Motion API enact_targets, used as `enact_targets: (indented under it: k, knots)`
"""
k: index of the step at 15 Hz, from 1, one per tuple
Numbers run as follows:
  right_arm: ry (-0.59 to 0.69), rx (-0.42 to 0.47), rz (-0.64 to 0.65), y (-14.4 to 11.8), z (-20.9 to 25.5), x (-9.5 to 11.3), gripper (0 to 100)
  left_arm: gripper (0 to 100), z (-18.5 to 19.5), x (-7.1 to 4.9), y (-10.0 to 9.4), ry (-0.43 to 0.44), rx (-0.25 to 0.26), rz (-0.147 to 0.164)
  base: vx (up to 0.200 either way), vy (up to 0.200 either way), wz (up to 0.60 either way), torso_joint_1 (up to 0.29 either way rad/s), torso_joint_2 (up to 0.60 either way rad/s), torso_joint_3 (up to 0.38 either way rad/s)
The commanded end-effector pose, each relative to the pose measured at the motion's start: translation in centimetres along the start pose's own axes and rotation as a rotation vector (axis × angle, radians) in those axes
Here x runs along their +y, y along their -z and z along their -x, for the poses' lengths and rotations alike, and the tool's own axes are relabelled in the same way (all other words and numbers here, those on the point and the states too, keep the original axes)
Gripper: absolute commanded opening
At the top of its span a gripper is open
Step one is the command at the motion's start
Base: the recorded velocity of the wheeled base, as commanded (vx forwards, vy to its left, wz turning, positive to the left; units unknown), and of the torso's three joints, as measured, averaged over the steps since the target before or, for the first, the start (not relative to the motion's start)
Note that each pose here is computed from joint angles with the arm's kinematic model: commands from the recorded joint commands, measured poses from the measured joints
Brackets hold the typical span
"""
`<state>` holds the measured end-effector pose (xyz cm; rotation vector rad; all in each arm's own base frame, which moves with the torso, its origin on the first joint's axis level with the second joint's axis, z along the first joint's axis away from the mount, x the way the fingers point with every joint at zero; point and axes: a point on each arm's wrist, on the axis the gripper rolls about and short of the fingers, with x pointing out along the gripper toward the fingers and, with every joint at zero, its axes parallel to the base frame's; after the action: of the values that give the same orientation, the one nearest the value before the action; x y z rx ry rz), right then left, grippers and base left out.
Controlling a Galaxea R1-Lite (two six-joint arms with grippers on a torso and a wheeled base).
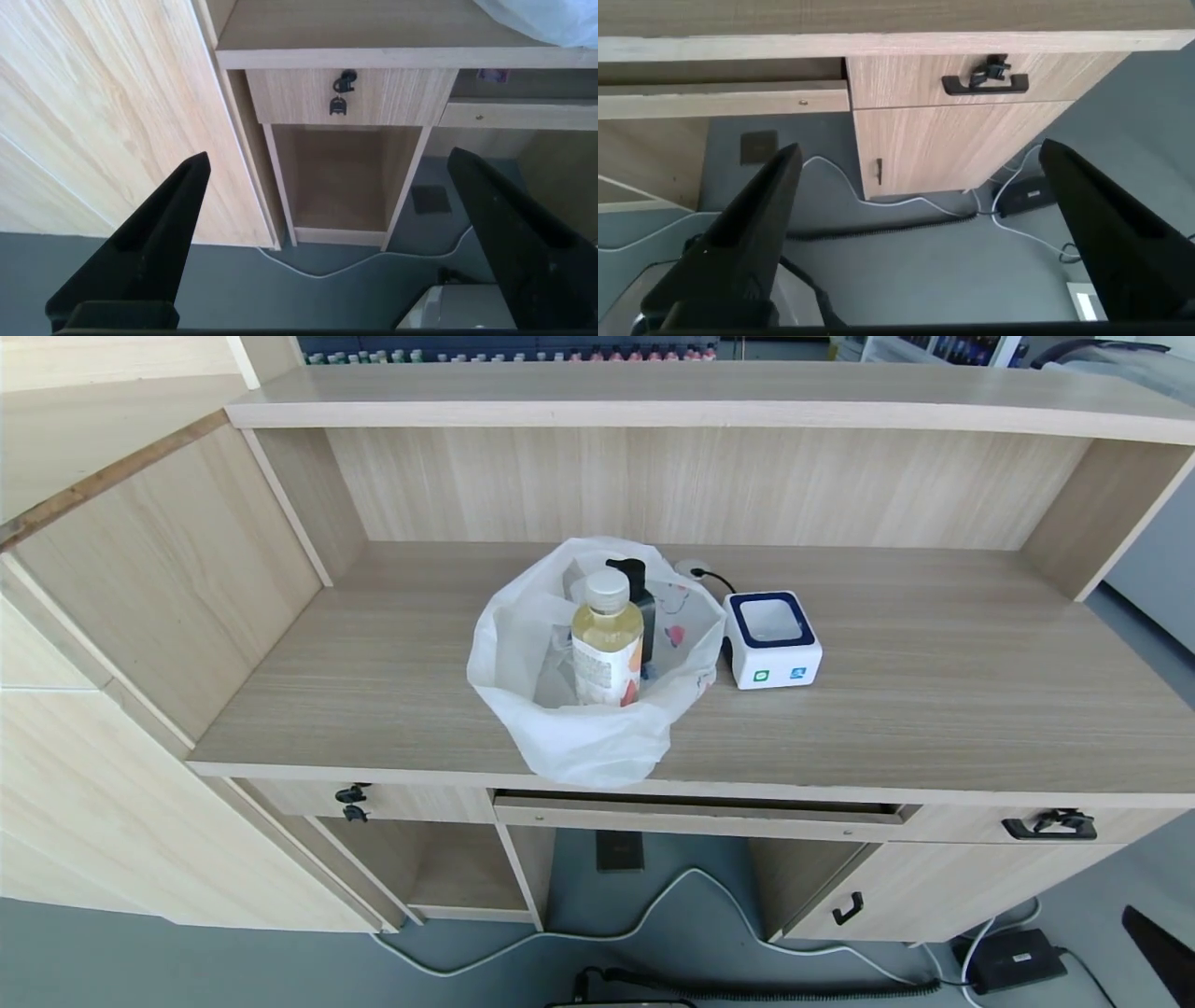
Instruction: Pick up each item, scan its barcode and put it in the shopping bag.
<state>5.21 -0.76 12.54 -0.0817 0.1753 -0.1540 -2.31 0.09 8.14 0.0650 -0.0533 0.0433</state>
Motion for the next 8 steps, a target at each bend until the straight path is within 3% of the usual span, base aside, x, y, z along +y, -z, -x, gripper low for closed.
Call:
enact_targets:
  k: [1, 3, 8]
  knots:
    - [-0.008, -0.05, 0.001, 2.7, 3.5, 0.1, 100, 100, 0.0, 0.0, 0.0, 0.0, -0.001, 0.0, 0.0, 0.0, 0.0, 0.0, 0.0, 0.0]
    - [-0.004, -0.071, -0.011, 5.3, 5.6, 0.2, 100, 100, 0.0, 0.0, 0.0, 0.0, -0.001, 0.0, 0.0, 0.0, 0.0, 0.0, 0.0, 0.0]
    - [-0.1, -0.166, -0.096, 6.1, 6.5, -0.1, 100, 100, 0.0, 0.0, 0.0, 0.0, -0.001, 0.0, 0.0, 0.0, 0.0, 0.0, 0.0, 0.0]
